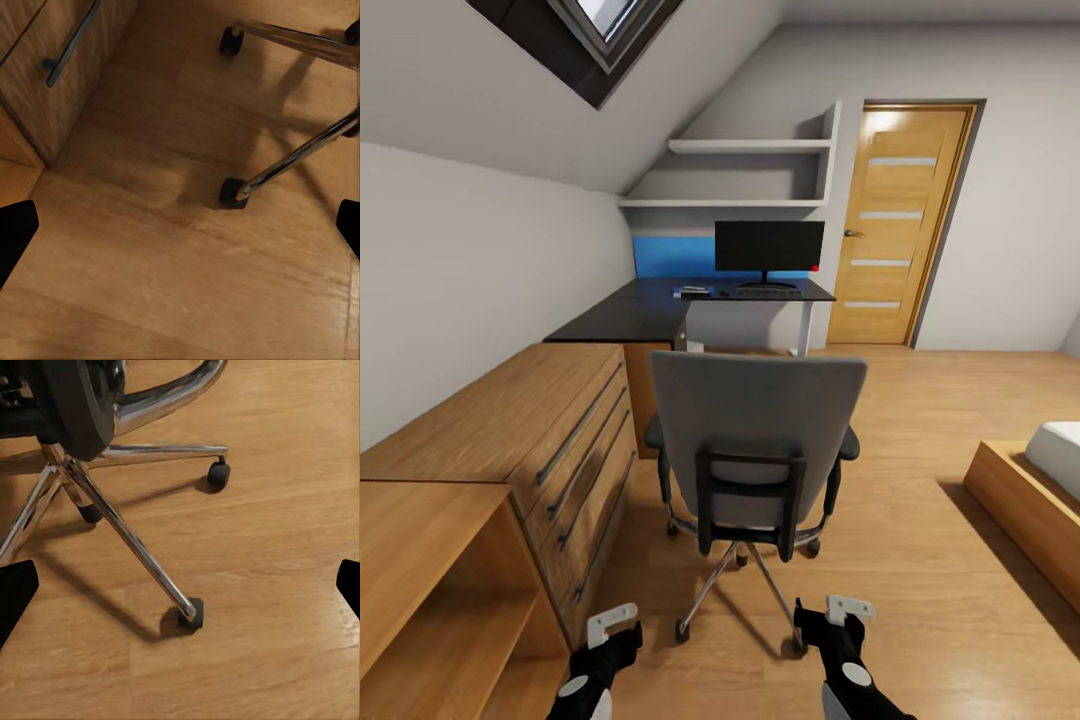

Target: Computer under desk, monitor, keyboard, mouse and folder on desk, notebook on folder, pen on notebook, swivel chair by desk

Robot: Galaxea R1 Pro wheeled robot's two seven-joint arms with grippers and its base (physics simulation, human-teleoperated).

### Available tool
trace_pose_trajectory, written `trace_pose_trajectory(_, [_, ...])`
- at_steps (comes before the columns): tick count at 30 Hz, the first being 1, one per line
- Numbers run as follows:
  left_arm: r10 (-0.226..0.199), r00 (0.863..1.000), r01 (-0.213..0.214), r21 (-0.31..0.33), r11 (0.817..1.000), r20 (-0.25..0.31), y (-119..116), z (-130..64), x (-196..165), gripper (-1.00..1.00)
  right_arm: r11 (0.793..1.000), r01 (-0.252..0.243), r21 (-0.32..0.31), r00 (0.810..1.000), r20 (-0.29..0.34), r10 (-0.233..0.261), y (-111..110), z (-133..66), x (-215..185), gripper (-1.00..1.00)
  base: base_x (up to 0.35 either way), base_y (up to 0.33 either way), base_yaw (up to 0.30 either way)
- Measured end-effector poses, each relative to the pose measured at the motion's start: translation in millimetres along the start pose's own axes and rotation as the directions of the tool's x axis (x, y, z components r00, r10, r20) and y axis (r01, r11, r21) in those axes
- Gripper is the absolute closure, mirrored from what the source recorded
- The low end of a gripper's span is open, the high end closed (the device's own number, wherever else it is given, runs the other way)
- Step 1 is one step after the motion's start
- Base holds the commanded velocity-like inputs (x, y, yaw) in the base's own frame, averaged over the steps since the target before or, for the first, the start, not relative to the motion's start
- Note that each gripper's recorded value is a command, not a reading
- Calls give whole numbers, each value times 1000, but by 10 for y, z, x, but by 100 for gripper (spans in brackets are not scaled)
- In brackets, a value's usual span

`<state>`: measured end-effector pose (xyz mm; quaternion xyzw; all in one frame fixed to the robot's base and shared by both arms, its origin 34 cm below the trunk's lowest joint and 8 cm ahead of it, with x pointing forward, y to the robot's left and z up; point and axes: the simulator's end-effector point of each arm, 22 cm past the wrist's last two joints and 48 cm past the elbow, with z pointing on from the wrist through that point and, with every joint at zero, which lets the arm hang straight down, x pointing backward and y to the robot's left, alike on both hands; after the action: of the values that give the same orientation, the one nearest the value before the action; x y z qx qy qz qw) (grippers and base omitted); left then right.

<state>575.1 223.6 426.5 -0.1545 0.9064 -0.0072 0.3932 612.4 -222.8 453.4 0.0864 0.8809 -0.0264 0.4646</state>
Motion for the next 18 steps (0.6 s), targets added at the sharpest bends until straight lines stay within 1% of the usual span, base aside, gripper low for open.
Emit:
trace_pose_trajectory(1, [4, 1000, -4, 3, 1000, 7, -15, 16, -26, -100, 1000, -1, 0, 1000, 5, 1, 6, 18, -15, -100, 0, 0, 0])
trace_pose_trajectory(5, [49, 998, -51, 40, 998, 49, -209, 85, -208, -100, 1000, -3, -3, 1000, 22, 3, 29, 82, -54, -100, 0, 0, 0])
trace_pose_trajectory(6, [70, 995, -74, 56, 996, 66, -307, 101, -286, -100, 1000, -4, -5, 1000, 29, 4, 43, 96, -70, -100, 0, 0, 0])
trace_pose_trajectory(7, [89, 993, -95, 70, 993, 80, -389, 114, -342, -100, 1000, -7, -12, 999, 40, 8, 83, 107, -108, -100, 0, 0, 0])
trace_pose_trajectory(8, [97, 992, -104, 76, 992, 85, -420, 125, -351, -100, 1000, -10, -17, 999, 47, 11, 117, 114, -124, -100, 0, 0, 0])
trace_pose_trajectory(9, [109, 990, -117, 84, 990, 94, -470, 135, -376, -100, 999, -16, -31, 998, 62, 18, 209, 115, -180, -100, 0, 0, 0])
trace_pose_trajectory(11, [117, 988, -127, 90, 988, 101, -498, 156, -370, -100, 999, -13, -47, 997, 78, 17, 303, 119, -215, -100, 0, 0, 0])
trace_pose_trajectory(12, [120, 987, -130, 92, 987, 103, -508, 167, -363, -100, 998, -6, -55, 996, 86, 11, 346, 121, -228, -100, 0, 0, 0])
trace_pose_trajectory(13, [124, 986, -135, 96, 986, 109, -527, 177, -370, -100, 998, 14, -68, 995, 102, -7, 419, 117, -264, -100, 0, 0, 0])
trace_pose_trajectory(16, [130, 983, -143, 102, 984, 127, -559, 201, -400, -100, 996, 48, -82, 991, 128, -37, 496, 127, -289, -100, 0, 0, 0])
trace_pose_trajectory(18, [149, 976, -168, 117, 979, 160, -654, 193, -491, -100, 994, 65, -91, 986, 157, -50, 553, 130, -367, -100, 0, 0, 0])
